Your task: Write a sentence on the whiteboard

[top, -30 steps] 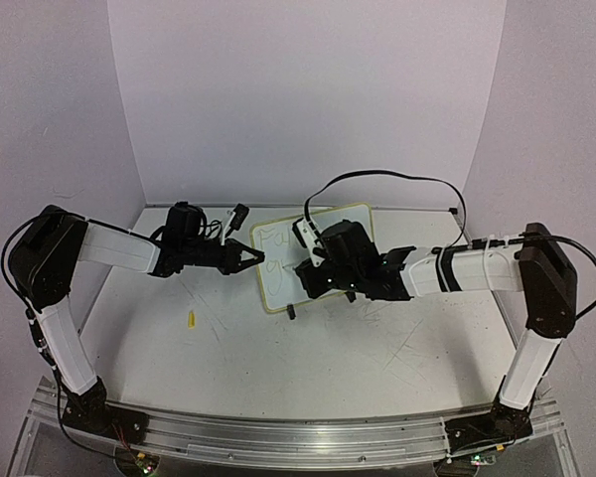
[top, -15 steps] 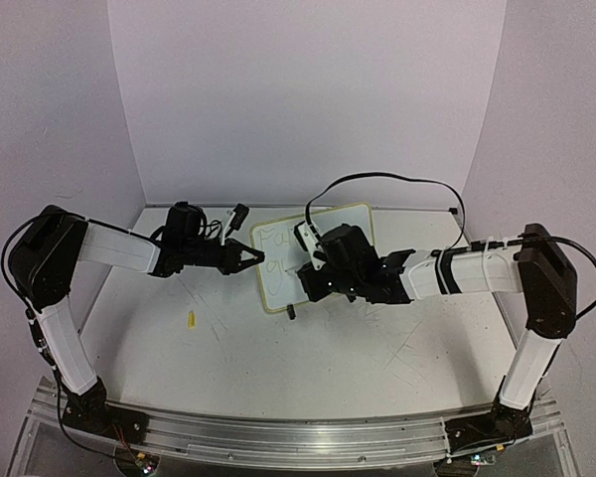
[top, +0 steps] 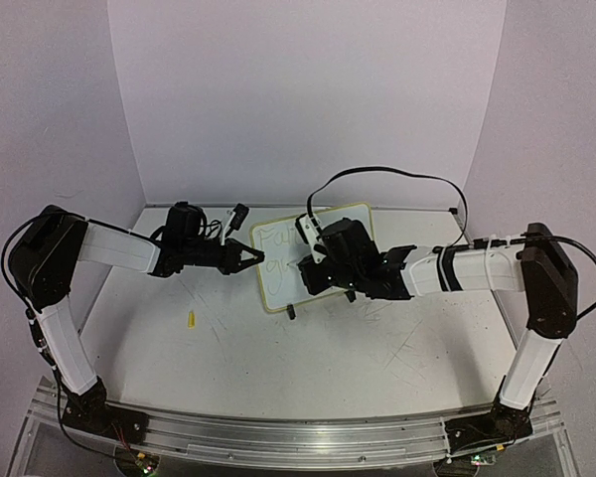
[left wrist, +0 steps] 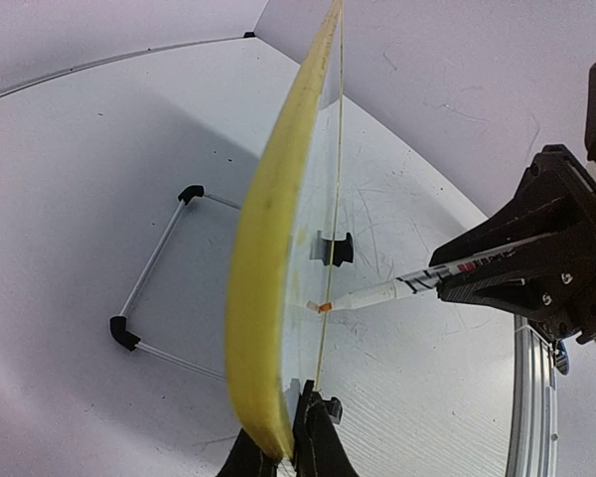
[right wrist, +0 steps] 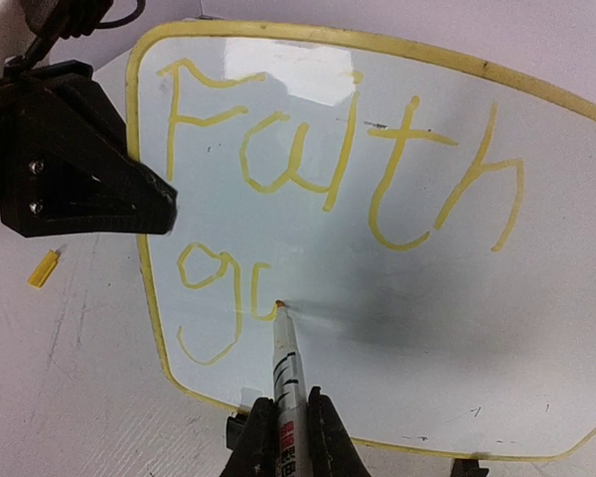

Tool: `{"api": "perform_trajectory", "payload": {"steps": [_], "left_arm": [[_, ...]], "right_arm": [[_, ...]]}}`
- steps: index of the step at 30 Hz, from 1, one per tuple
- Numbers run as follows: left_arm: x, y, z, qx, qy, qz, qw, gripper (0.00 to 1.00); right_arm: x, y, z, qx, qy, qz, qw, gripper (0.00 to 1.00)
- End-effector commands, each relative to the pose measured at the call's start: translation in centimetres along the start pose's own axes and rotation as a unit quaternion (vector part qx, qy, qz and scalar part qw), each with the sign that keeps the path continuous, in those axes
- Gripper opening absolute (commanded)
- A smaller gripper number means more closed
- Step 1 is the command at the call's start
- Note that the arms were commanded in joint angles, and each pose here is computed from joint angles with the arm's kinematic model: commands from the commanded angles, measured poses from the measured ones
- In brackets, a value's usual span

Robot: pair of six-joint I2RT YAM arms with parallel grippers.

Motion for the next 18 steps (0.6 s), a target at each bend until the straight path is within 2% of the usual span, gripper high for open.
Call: {"api": "perform_trajectory", "payload": {"steps": [1, 11, 18], "left_arm": [[2.7, -0.8, -0.3, 0.012, 0.081, 0.020, 0.996, 0.00], [2.6, -0.6, -0.3, 0.011, 0.081, 0.020, 0.996, 0.00], [2.6, -0.6, -0.2, 0.011, 0.080, 0.022, 0.997, 0.00]], "right_arm": [[-3.1, 4.6, -1.3, -0.063, -0.057, 0.020, 0.996, 0.00], [-2.7, 4.5, -1.3, -0.062, -0.040, 0.020, 0.997, 0.00], [-2.2, 2.6, -1.2, -0.042, -0.022, 0.025, 0.999, 0.00]]}}
Point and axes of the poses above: each gripper's point midway between its finger pads, its own z axis out along the fingers, its own x axis along the line the jaws close on, y = z × x, the point moved 4 cm from there along -z, back along the fingers, and after that the axes turned 7 degrees about -z, right-handed, at the moved point
